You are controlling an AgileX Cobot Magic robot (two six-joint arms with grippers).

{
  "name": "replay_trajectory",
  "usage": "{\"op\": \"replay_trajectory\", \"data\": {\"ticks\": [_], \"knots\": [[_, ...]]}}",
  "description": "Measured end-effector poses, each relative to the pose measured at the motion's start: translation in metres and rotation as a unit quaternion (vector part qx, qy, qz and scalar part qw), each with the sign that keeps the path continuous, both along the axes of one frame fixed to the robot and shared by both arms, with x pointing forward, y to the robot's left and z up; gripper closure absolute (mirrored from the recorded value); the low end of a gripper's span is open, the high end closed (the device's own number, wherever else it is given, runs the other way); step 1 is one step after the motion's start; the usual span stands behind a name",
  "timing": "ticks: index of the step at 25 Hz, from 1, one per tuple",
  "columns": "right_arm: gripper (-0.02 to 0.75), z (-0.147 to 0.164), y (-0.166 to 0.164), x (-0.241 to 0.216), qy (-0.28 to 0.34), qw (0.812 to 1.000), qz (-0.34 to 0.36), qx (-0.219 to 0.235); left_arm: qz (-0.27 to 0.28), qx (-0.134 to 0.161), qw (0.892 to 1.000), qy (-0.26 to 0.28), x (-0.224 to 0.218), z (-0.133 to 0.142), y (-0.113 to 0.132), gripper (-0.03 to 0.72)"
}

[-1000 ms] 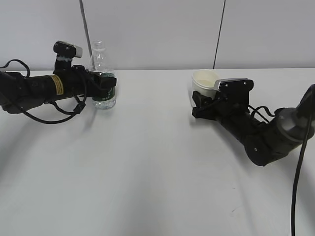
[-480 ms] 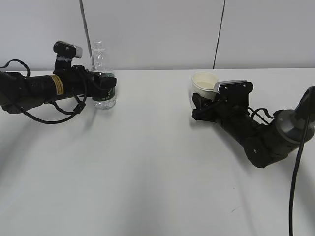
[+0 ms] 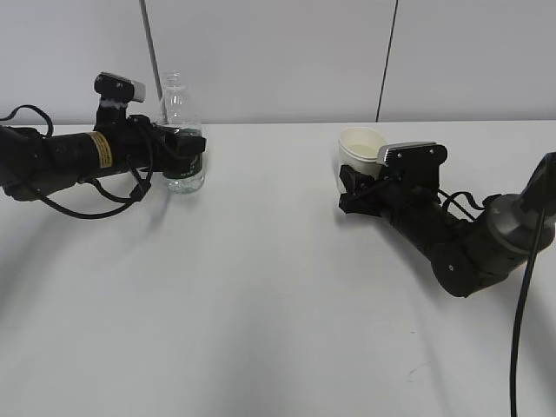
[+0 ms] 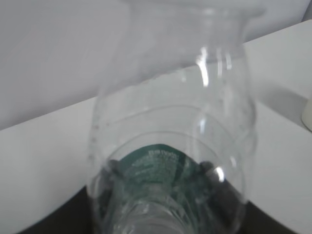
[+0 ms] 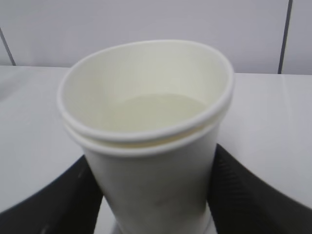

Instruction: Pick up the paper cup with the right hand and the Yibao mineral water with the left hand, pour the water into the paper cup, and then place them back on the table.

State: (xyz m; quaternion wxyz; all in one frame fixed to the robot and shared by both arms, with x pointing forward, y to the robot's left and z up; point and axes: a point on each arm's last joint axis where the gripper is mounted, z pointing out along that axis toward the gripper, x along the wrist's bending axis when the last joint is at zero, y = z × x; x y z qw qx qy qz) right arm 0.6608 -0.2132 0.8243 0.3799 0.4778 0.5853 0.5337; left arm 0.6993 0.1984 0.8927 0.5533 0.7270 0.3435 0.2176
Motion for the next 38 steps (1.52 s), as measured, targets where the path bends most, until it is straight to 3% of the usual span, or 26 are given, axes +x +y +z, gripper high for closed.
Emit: {"op": "replay_trajectory", "data": {"ticks": [10, 29, 38], "knots": [[0.143, -0.001, 0.0, 0.0, 0.005, 1.0, 0.0, -0.002, 0.0, 0.0, 1.0, 0.0, 0.0, 0.0, 0.0, 0.377], [0.142, -0.003, -0.003, -0.016, 0.029, 1.0, -0.001, -0.007, 0.0, -0.001, 1.0, 0.0, 0.0, 0.0, 0.0, 0.377], [0.143, 0.025, -0.009, -0.045, 0.037, 0.999, -0.002, -0.008, 0.0, -0.001, 1.0, 0.0, 0.0, 0.0, 0.0, 0.377]]}}
